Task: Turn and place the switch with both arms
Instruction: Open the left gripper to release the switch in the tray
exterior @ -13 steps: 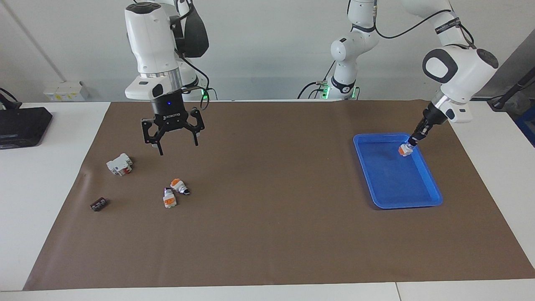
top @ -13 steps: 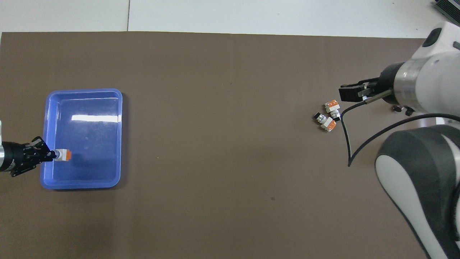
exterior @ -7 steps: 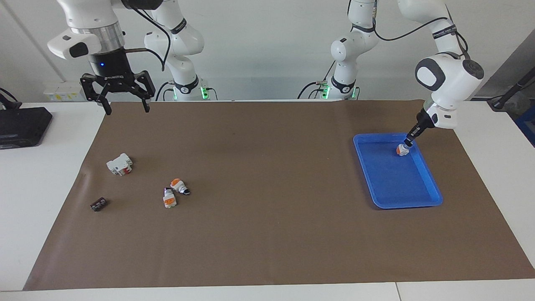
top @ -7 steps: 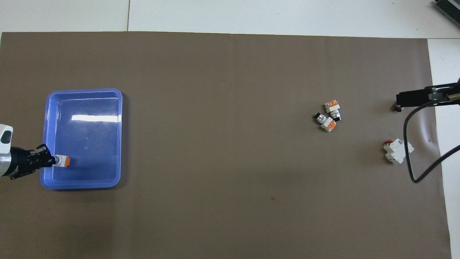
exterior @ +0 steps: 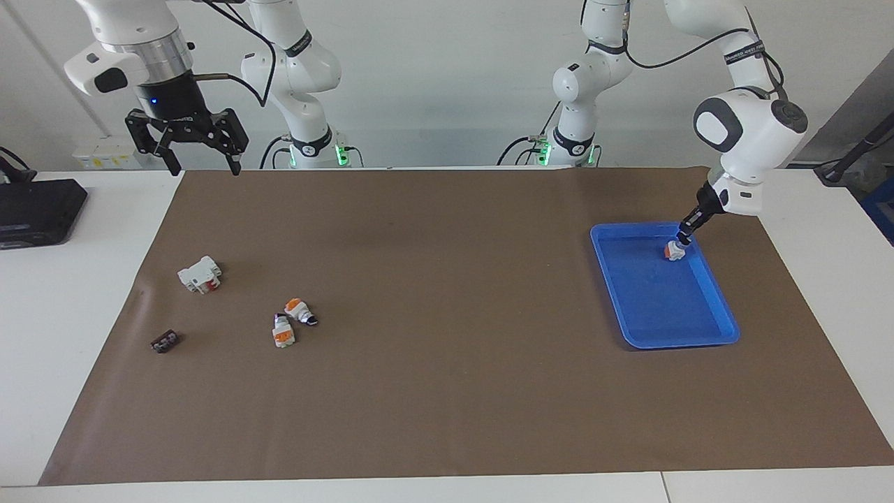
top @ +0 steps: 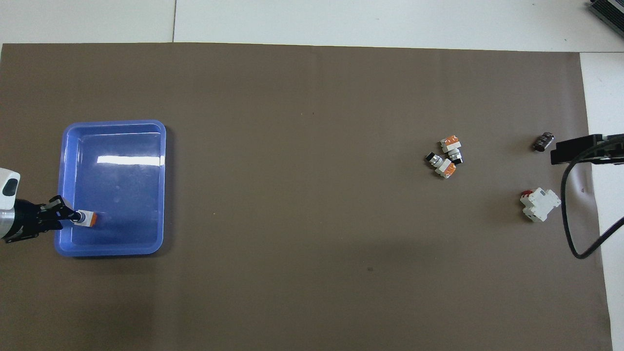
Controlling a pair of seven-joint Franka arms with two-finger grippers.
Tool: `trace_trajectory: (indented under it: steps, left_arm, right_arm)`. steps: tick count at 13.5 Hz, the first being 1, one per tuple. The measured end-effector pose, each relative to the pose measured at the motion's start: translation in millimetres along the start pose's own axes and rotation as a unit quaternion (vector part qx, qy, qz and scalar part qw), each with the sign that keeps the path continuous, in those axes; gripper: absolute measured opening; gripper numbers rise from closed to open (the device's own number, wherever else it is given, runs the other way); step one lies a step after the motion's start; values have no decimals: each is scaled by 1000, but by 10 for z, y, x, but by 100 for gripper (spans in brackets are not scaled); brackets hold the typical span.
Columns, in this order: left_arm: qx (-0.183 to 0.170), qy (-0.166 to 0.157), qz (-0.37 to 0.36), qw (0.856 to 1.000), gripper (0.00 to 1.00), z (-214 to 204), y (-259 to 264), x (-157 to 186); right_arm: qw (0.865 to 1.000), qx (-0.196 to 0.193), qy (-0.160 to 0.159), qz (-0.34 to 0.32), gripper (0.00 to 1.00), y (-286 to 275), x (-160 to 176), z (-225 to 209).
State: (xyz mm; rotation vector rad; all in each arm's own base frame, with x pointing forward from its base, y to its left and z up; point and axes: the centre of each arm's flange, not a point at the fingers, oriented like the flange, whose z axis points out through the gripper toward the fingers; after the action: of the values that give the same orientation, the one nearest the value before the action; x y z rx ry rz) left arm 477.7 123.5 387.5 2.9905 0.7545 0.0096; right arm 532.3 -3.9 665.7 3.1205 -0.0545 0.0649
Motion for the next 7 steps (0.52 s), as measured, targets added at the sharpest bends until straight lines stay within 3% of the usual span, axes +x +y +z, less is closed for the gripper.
trace_trajectory:
  steps: [2,3,7]
  left_arm:
    - [-4,0,11,1000,95,-276,112,148]
    - [-6,-4,18,1000,100,-459,193,236]
    - [-11,-19,74,997,100,-997,785,289]
  right_arm:
    - [1000,-1,-10,7,100,73,5,46]
    - [1000,0,-13,13,100,136,14,75]
    - [999,0,-22,35,100,123,4,115]
